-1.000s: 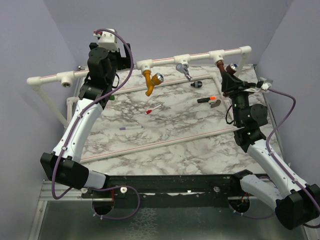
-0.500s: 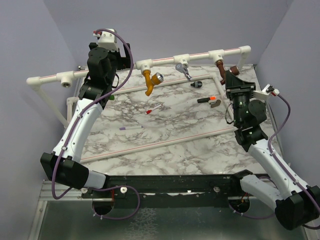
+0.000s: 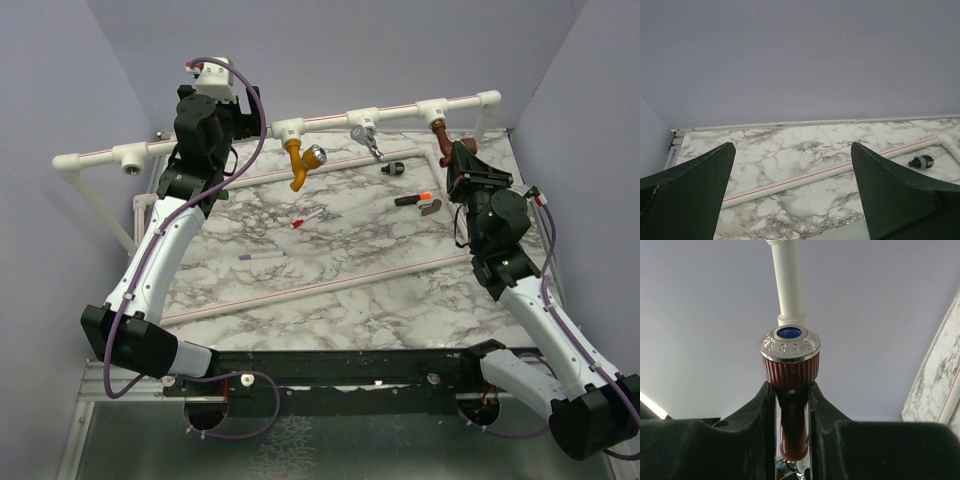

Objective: Install the water faucets

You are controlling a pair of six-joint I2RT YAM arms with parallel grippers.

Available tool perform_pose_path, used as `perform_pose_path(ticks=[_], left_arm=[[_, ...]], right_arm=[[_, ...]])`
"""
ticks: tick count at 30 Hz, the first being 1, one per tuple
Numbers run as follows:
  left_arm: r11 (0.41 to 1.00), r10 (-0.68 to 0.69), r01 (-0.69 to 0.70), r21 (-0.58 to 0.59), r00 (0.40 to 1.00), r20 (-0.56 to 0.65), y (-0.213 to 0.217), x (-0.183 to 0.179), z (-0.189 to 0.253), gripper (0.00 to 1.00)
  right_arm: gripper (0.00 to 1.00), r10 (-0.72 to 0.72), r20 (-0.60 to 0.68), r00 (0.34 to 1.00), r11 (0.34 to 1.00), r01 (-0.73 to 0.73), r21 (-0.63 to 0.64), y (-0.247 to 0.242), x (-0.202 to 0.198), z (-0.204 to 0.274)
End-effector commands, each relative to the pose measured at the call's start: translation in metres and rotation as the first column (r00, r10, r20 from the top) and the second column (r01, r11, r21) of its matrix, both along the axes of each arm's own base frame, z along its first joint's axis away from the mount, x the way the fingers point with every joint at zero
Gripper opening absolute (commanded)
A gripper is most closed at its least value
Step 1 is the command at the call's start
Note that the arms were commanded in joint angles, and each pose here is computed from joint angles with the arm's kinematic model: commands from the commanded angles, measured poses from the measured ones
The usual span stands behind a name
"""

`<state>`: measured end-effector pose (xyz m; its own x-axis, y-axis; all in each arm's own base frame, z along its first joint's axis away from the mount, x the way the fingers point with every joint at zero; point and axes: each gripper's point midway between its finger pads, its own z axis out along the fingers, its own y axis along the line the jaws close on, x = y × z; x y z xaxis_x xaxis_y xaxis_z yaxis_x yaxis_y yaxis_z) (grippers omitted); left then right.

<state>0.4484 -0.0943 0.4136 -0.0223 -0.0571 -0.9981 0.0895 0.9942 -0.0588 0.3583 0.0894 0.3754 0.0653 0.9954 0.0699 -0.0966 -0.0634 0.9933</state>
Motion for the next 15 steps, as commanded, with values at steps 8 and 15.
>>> perform_pose_path(ticks=[8, 15], left_arm=[[1.0, 0.006, 0.0, 0.03, 0.98, -0.198, 0.0, 0.0, -0.065, 0.99], [0.999, 0.007, -0.001, 0.032, 0.98, -0.199, 0.001, 0.0, -0.066, 0.99]], right_arm=[[0.06, 0.226, -0.187, 0.956, 0.971, -0.204, 0.127, 0.042, -0.011, -0.036], [0.31, 0.23, -0.17, 0.958, 0.971, -0.213, 0.11, 0.042, -0.014, -0.032]])
